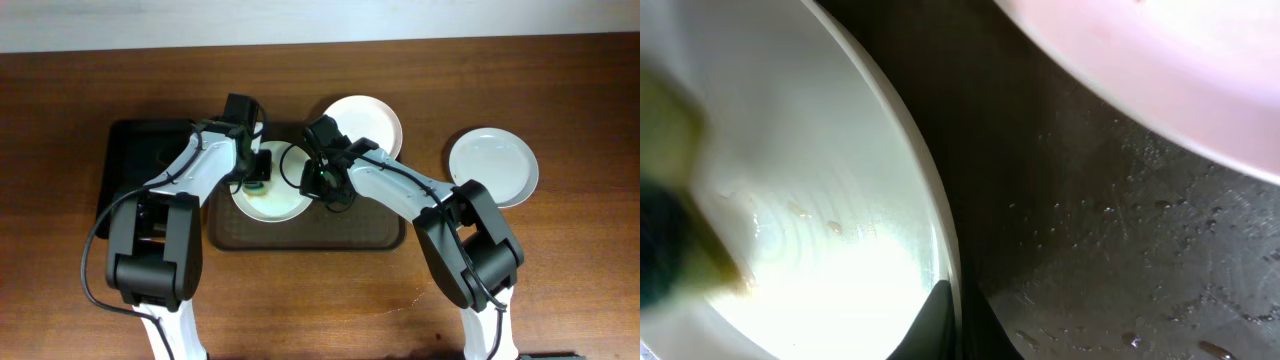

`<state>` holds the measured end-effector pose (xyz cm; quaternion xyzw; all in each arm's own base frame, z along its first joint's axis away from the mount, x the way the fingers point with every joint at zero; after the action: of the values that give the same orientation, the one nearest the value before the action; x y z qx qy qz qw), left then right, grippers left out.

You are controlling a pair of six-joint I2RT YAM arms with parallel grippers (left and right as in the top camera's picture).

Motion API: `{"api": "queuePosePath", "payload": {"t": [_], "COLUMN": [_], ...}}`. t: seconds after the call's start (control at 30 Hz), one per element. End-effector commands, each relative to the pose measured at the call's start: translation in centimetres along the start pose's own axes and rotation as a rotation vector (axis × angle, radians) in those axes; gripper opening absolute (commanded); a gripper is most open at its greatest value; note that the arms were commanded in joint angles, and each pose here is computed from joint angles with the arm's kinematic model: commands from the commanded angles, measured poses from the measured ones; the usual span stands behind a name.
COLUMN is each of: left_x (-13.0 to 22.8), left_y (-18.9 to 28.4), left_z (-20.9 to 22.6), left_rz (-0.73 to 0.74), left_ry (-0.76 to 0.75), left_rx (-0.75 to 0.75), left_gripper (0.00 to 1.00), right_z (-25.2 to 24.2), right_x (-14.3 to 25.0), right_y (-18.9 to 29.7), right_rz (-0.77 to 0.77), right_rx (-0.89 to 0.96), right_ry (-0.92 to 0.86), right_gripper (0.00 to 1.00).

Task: Clean dirty plates on tray and stack at the side
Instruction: 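Scrub the second plate with the sponge in the left gripper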

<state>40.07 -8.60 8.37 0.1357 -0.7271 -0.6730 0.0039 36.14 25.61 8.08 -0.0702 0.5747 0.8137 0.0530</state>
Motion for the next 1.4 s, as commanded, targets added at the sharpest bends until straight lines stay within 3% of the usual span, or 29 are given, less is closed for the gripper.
{"api": "queuePosePath", "payload": {"t": [0.0, 0.1, 0.17, 0.23, 0.27, 0.33, 0.4, 0.47, 0.57, 0.63, 0.7, 0.8, 0.83, 0.87, 0.93, 1.07, 1.13, 1.2, 1.23, 1.3, 1.37], "left_x": [-1.9, -1.8, 0.3, 3.1, 3.6, 2.9, 1.5, -0.6, -3.2, -2.4, -0.3, 2.9, 3.9, 4.9, 5.2, 2.9, 1.1, -0.5, -1.0, -0.8, -0.1], "left_y": [-1.8, -1.9, -2.3, -1.6, -1.1, -0.8, -1.2, -1.8, -1.9, -1.7, -1.7, -1.6, -1.4, -1.2, -0.7, -1.3, -1.9, -2.3, -1.9, -0.9, -0.6], "left_z": [3.3, 3.2, 1.6, -0.9, -2.1, -3.2, -3.0, -1.2, 3.5, 5.0, 5.5, 5.1, 4.4, 2.8, 0.4, -0.5, 0.4, 2.8, 5.0, 7.3, 7.8], "left_rz": [-0.188, -0.175, 0.012, 0.232, 0.274, 0.243, 0.171, 0.046, -0.198, -0.19, -0.054, 0.197, 0.28, 0.367, 0.403, 0.283, 0.16, 0.007, -0.096, -0.172, -0.143], "left_ry": [0.136, 0.101, -0.047, -0.156, -0.162, -0.163, -0.091, 0.05, 0.206, 0.202, 0.153, 0.005, -0.05, -0.09, -0.112, -0.013, 0.084, 0.2, 0.238, 0.284, 0.283], "left_rx": [-0.281, -0.274, -0.076, 0.264, 0.409, 0.518, 0.461, 0.296, -0.148, -0.296, -0.329, -0.233, -0.137, 0.057, 0.321, 0.358, 0.22, -0.04, -0.272, -0.524, -0.575], "left_gripper": [0.01, 0.01, 0.01, 0.0, 0.01, 0.01, 0.01, 0.01, 0.01, 0.01, 0.01, 0.01, 0.01, 0.0, 0.01, 0.01, 0.01, 0.01, 0.01, 0.01, 0.01], "right_z": [-0.9, -0.9, -0.9, -0.9, -0.9, -0.9, -0.9, -0.9, -0.9, -0.9, -0.9, -0.9, -0.9, -0.9, -0.9, -0.9, -0.9, -0.9, -0.9, -0.9, -0.9], "right_x": [0.3, 0.3, 0.3, 0.3, 0.3, 0.4, 0.4, 0.4, 0.4, 0.4, 0.4, 0.4, 0.4, 0.4, 0.4, 0.4, 0.4, 0.4, 0.4, 0.4, 0.4], "right_y": [-1.0, -1.0, -1.0, -1.0, -1.0, -1.0, -1.0, -1.0, -1.0, -1.0, -1.0, -1.0, -1.0, -1.0, -1.0, -1.0, -1.0, -1.0, -1.0, -1.0, -1.0], "right_rz": [0.025, 0.024, 0.025, 0.025, 0.025, 0.026, 0.027, 0.027, 0.027, 0.027, 0.027, 0.027, 0.027, 0.027, 0.027, 0.027, 0.027, 0.027, 0.027, 0.027, 0.027], "right_rx": [0.042, 0.042, 0.042, 0.042, 0.042, 0.043, 0.044, 0.044, 0.044, 0.043, 0.043, 0.043, 0.043, 0.043, 0.043, 0.043, 0.043, 0.043, 0.043, 0.043, 0.043], "right_ry": [-0.011, -0.01, -0.01, -0.01, -0.01, -0.011, -0.01, -0.01, -0.007, -0.007, -0.007, -0.007, -0.007, -0.007, -0.006, -0.006, -0.006, -0.006, -0.006, -0.006, -0.006], "right_gripper": [0.04, 0.04, 0.04, 0.04, 0.04, 0.04, 0.04, 0.04, 0.04, 0.04, 0.04, 0.04, 0.04, 0.04, 0.04, 0.04, 0.04, 0.04, 0.04, 0.04, 0.04]}}
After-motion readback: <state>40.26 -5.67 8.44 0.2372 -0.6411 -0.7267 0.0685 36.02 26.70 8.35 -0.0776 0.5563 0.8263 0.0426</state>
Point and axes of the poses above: each gripper's point midway between its finger pads, its own y axis back along the fingers, its own z axis along the line the jaws close on, x = y × z, the point moved 8 cm from there along y, back along the fingers, and after that the axes turned 14 degrees about y, right-handed, at the moved point
